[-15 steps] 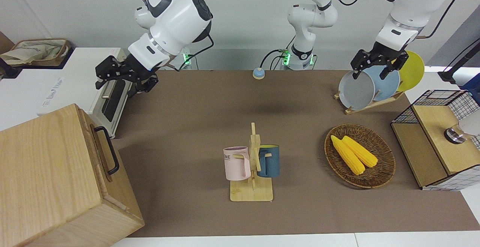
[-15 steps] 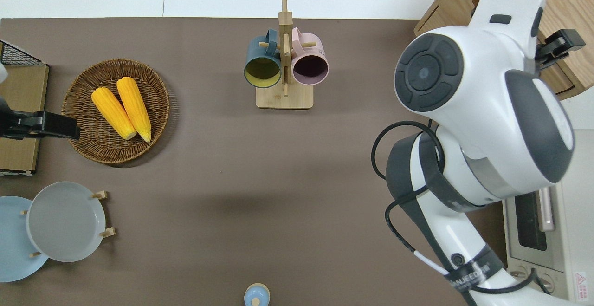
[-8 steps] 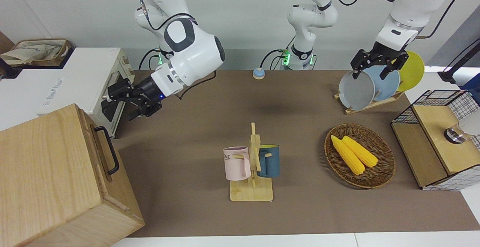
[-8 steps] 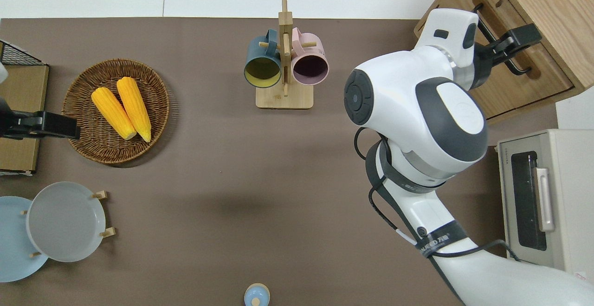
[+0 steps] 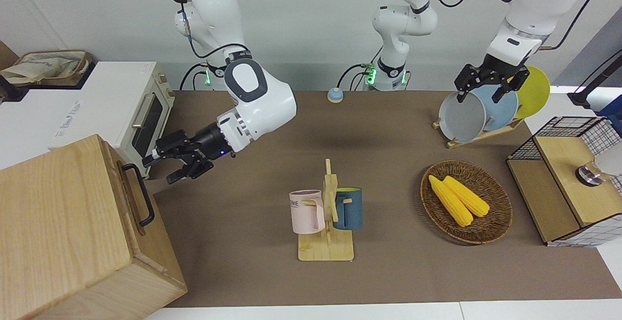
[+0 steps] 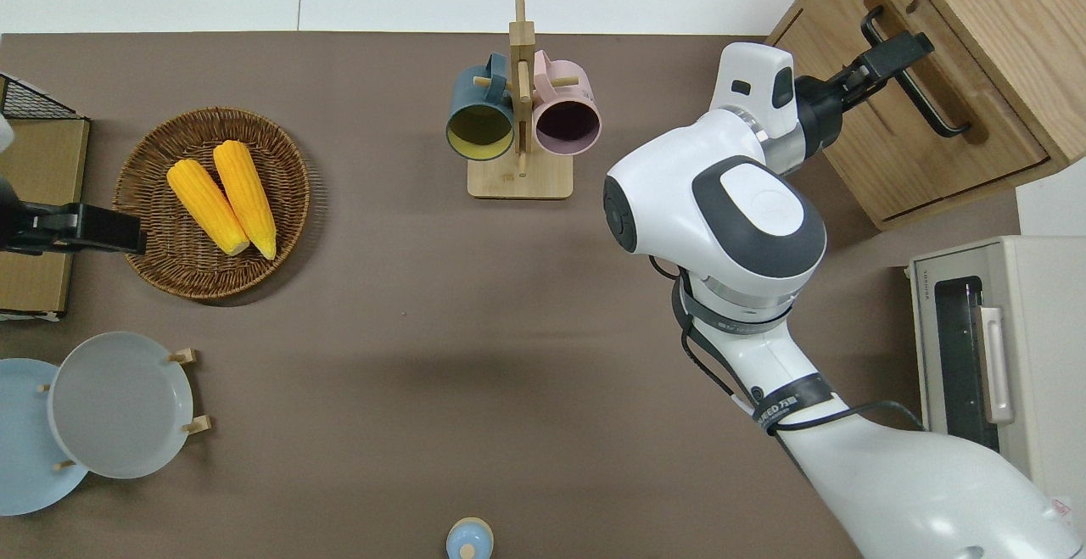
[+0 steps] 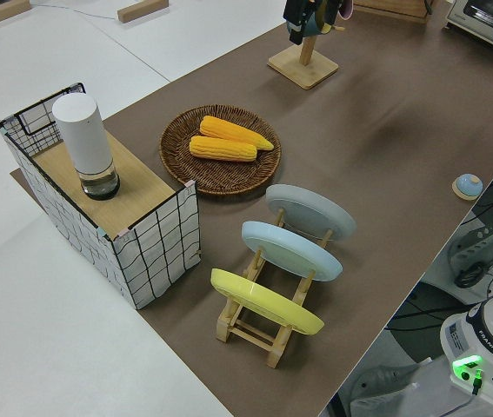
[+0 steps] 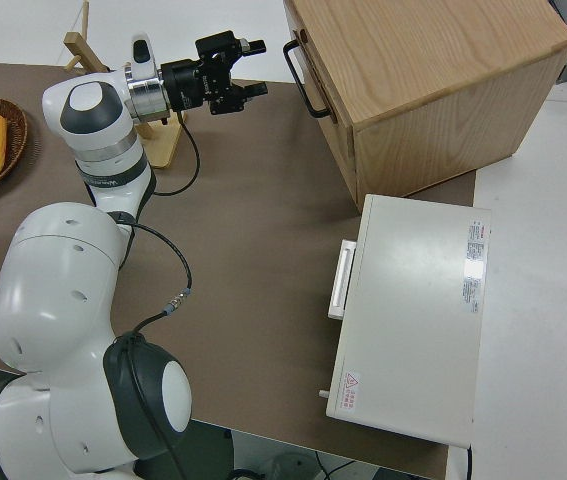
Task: Slide drawer open with right arm
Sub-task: 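Close the right gripper on the black drawer handle, then pull the drawer handle toward the robot with the right gripper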
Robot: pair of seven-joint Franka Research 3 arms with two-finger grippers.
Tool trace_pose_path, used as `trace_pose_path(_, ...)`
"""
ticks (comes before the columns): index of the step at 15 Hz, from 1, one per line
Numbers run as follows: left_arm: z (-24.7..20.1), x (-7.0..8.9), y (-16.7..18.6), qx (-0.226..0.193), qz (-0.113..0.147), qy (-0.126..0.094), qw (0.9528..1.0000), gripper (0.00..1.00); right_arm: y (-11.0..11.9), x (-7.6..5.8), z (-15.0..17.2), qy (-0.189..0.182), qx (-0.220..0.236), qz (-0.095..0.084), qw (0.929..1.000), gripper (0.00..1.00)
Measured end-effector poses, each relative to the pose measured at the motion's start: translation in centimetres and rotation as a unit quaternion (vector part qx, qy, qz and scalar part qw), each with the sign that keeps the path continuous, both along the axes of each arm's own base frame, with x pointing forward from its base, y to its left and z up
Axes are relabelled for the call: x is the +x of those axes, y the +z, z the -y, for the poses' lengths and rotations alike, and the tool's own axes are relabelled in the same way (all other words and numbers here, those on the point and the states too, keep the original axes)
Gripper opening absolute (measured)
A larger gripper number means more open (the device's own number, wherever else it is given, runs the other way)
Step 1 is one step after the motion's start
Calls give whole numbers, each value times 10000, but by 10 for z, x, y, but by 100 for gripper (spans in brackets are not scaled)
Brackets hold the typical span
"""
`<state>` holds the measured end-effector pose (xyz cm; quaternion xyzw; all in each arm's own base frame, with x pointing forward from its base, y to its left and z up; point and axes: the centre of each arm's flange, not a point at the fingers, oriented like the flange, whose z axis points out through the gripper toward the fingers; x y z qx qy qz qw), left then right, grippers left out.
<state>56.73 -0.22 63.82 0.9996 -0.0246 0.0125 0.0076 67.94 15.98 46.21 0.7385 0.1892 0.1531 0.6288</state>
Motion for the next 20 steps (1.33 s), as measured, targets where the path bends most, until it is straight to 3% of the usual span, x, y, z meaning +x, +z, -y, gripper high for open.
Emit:
trace_pose_path(4, 0, 0, 0, 0, 0, 0, 10000, 100, -24, 12, 13, 225, -330, 177, 9990, 98)
trace_pose_path(8, 0, 0, 0, 0, 0, 0, 10000, 100, -42, 18, 24, 326, -641, 199, 9972, 98)
trace_pose_path(12, 0, 0, 0, 0, 0, 0, 10000, 100, -57, 19, 26, 407, -823, 125, 9957, 98)
trace_pose_path(17, 0, 0, 0, 0, 0, 0, 10000, 100, -77, 15, 29, 468, -900, 204, 9946, 96)
trace_pose_path(19, 0, 0, 0, 0, 0, 0, 10000, 99, -80, 14, 32, 452, -934, 208, 9944, 94)
trace_pose_path(20, 0, 0, 0, 0, 0, 0, 10000, 99, -80, 14, 32, 461, -958, 221, 9941, 88)
